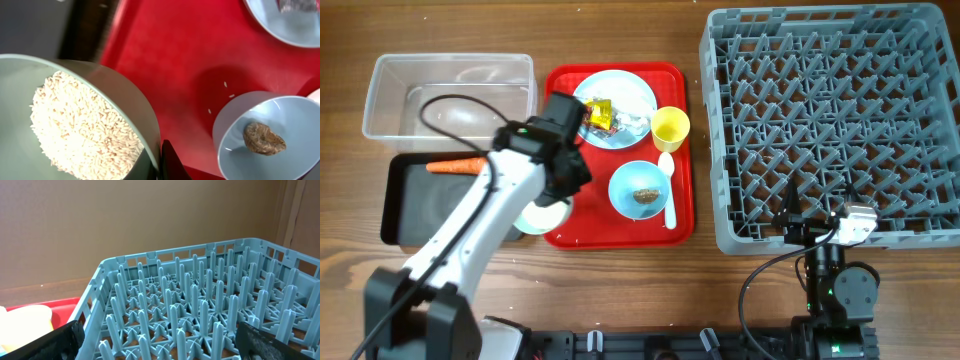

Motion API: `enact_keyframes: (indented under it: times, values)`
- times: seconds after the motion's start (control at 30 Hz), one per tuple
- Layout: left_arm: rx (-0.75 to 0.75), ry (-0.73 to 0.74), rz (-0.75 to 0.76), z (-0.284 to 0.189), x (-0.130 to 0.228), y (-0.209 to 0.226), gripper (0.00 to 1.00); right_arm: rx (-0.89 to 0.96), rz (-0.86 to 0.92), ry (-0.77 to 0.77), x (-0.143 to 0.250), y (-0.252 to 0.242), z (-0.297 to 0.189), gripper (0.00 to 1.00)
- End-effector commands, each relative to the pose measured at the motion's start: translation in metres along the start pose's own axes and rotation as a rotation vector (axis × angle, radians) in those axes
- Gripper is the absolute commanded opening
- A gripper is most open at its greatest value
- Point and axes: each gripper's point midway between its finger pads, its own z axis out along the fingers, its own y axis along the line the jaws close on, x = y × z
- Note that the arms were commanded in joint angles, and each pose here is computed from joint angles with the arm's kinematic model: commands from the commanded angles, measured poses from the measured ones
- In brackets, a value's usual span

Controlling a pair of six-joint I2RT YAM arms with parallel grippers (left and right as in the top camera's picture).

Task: Sort waste into correct bins and load items into the dishwasher rack
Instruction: 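Lift the rice bowl and carry it over the black tray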

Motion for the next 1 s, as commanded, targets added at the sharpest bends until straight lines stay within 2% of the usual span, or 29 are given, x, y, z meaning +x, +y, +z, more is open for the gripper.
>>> enact_keyframes:
  times: [0.0,0.13,0.3,0.5,0.73,0.97]
  values:
    - [0.043,-0.082,-0.008,-0.029,-0.024,0.016,0.04,0.014,0.008,-0.004,-0.001,-0.003,0.000,1.00]
    - [0.053,-0.128,-0.088,-0.044,-0.041,0.042,0.04,0.014,0.008,-0.004,-0.001,-0.003,0.000,1.00]
    - [0.045,-0.194,-0.104,-0.059,-0.059,0.073,0.04,0.014,0.008,-0.004,-0.001,-0.003,0.000,1.00]
    - [-0.083,-0.314,-0.186,-0.076,-0.077,0.117,0.04,0.014,0.008,-0.004,-0.001,-0.003,0.000,1.00]
    - [-0.122,-0.316,-0.251,-0.075,-0.079,0.133,0.04,0.014,0.008,-0.004,-0.001,-0.003,0.000,1.00]
    - [-0.155,-0.298,-0.224,-0.075,-0.079,0.150,0.04,0.014,0.008,-0.004,-0.001,-0.003,0.000,0.99]
